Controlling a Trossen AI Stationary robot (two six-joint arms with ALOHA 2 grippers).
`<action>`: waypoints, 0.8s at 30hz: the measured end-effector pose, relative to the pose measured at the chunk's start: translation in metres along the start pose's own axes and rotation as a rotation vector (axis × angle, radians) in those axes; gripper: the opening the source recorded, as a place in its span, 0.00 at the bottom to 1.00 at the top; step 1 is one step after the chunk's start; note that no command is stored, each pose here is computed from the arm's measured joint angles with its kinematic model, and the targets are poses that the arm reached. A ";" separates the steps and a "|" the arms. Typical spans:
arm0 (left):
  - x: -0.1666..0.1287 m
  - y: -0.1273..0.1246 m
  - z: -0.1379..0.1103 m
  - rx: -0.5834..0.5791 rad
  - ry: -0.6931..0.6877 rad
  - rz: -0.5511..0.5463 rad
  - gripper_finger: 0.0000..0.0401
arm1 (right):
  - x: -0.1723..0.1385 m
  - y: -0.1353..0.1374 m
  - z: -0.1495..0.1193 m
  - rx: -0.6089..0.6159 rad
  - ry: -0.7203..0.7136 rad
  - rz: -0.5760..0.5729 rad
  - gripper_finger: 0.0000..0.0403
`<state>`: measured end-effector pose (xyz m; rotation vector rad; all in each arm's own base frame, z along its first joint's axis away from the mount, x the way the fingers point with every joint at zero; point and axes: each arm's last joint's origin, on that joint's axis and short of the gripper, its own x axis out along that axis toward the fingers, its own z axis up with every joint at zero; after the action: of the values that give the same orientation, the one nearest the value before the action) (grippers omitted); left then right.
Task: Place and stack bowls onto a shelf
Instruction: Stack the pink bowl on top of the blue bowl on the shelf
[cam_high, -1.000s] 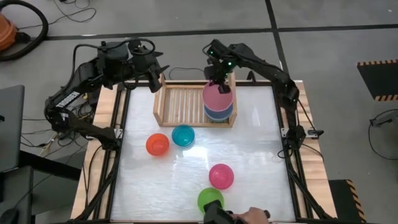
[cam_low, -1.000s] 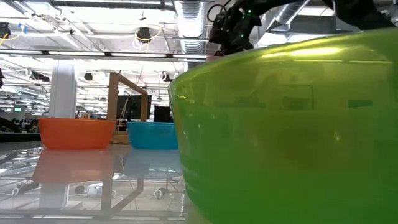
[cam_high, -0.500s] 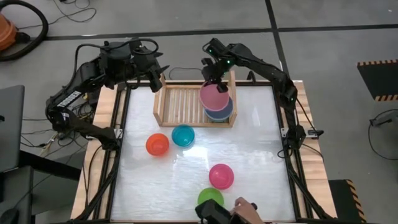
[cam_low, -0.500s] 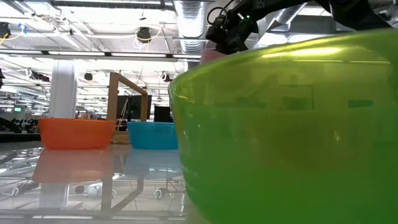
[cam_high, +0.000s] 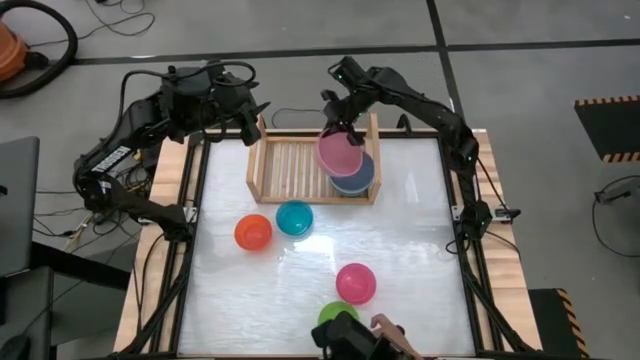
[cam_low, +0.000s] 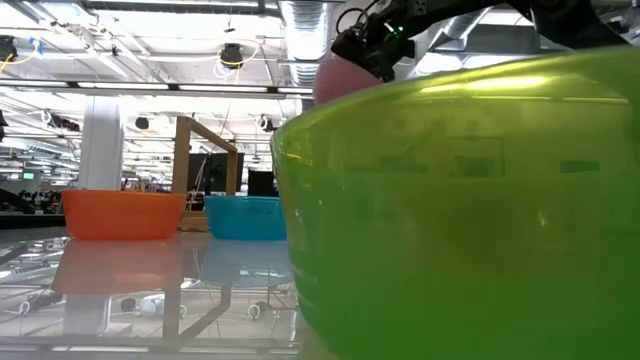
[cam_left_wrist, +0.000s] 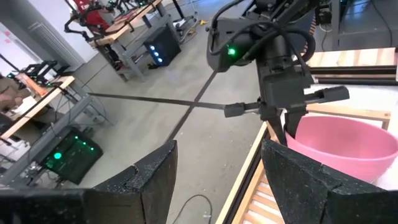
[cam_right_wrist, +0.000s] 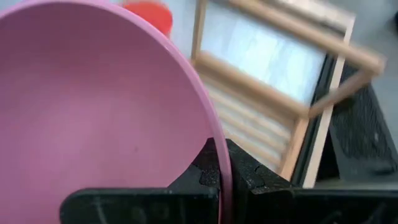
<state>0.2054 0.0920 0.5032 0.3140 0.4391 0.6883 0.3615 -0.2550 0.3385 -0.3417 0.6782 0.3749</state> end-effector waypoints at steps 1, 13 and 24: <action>0.000 0.000 0.000 0.000 0.000 0.000 0.55 | -0.001 -0.001 0.000 0.006 -0.027 0.002 0.06; 0.003 0.009 -0.006 -0.022 0.044 0.034 0.55 | 0.007 -0.007 -0.017 0.093 -0.059 0.062 0.06; 0.006 0.018 -0.010 -0.047 0.063 0.075 0.55 | 0.010 -0.014 -0.018 0.080 -0.086 0.028 0.06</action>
<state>0.1949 0.1108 0.5007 0.2656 0.4720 0.7826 0.3649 -0.2724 0.3207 -0.2387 0.6127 0.3854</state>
